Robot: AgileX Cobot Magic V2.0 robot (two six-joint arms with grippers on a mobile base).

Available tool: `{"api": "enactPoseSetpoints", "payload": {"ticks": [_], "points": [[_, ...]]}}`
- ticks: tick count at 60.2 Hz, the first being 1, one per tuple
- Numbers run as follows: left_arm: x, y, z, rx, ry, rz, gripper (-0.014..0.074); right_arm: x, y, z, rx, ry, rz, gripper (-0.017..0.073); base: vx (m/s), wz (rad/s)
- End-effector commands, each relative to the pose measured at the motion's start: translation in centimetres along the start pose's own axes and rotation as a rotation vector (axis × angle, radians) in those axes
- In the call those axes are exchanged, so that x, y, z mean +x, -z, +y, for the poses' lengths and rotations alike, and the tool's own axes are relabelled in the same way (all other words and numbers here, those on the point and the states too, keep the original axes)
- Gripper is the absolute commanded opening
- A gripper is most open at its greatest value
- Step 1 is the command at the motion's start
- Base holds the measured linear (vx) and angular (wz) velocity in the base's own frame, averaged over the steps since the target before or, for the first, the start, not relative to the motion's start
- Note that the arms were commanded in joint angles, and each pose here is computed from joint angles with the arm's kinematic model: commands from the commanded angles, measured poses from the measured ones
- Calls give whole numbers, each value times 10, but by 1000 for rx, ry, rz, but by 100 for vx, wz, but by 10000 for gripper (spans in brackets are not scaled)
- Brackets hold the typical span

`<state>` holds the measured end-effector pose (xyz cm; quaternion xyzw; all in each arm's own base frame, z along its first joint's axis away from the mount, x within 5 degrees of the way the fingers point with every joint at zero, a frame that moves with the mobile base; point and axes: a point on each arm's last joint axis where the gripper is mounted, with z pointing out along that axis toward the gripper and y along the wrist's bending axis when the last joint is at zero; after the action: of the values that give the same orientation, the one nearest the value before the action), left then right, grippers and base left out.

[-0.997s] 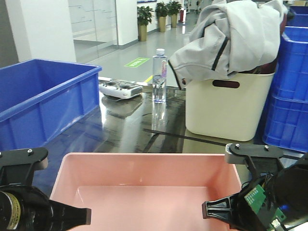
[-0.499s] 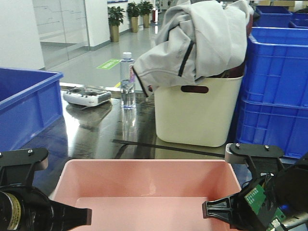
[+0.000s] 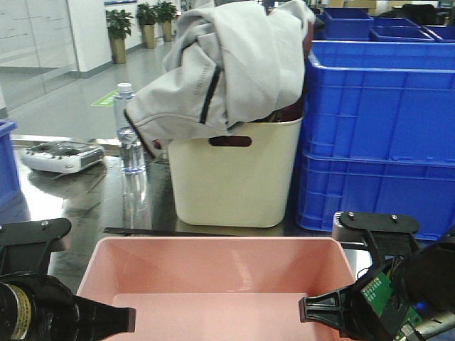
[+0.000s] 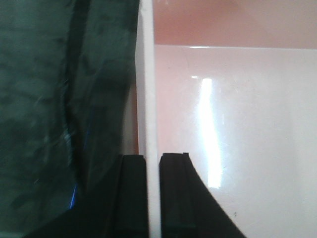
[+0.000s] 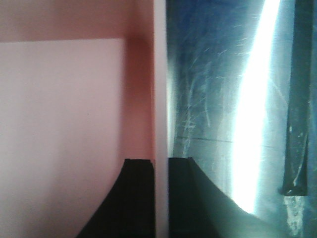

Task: Grab pink bin and stack on right shelf
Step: 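Carry the bin with both grippers as the base drives to the table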

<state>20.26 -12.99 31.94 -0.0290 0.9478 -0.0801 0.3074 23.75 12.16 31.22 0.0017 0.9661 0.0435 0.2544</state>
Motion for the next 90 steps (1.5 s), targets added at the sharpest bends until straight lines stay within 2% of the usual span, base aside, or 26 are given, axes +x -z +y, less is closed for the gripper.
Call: {"api": "enactPoseSetpoints", "payload": {"ticks": [1, 36, 90], "points": [[-12, 17, -3, 68, -2, -106, 125, -10, 14, -4, 5, 24, -97, 64, 11, -26], [-12, 17, -3, 68, -2, -106, 125, -10, 14, -4, 5, 24, -97, 64, 8, -15], [-12, 17, -3, 68, -2, -106, 125, -10, 14, -4, 5, 24, -97, 64, 1, 0]]}}
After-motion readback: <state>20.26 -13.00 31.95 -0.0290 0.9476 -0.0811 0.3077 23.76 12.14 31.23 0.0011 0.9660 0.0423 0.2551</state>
